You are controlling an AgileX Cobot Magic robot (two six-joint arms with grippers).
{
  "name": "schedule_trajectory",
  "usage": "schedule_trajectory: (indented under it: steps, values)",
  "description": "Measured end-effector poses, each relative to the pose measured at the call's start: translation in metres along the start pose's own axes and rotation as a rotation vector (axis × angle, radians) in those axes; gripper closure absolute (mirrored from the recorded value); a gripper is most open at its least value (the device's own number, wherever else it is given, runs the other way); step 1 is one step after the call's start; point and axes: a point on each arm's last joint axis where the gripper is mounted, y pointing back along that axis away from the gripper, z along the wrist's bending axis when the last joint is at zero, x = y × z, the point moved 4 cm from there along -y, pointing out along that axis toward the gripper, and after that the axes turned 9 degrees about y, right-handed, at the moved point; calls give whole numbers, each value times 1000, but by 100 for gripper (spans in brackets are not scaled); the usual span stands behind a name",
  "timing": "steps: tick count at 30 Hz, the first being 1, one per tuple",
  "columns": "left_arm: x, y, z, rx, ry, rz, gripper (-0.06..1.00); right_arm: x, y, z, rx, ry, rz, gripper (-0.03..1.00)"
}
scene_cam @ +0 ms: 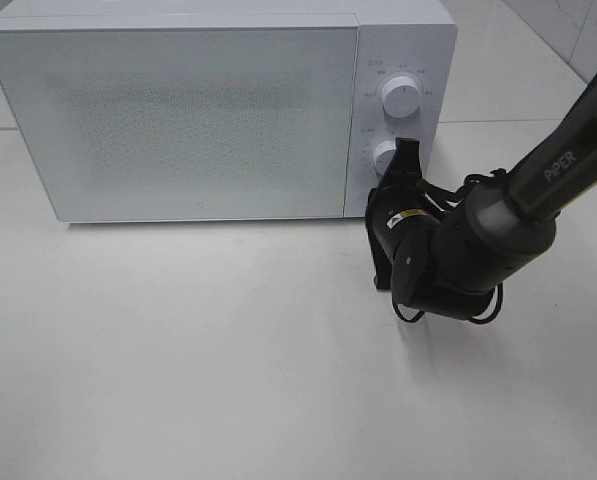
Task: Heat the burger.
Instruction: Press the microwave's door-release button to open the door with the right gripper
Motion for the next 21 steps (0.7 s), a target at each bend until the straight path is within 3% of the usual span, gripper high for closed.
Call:
schedule_trajectory:
  steps: [21]
  values:
    - [0,0,0,0,0,0,-5,3,-7,1,8,-30,-32,96]
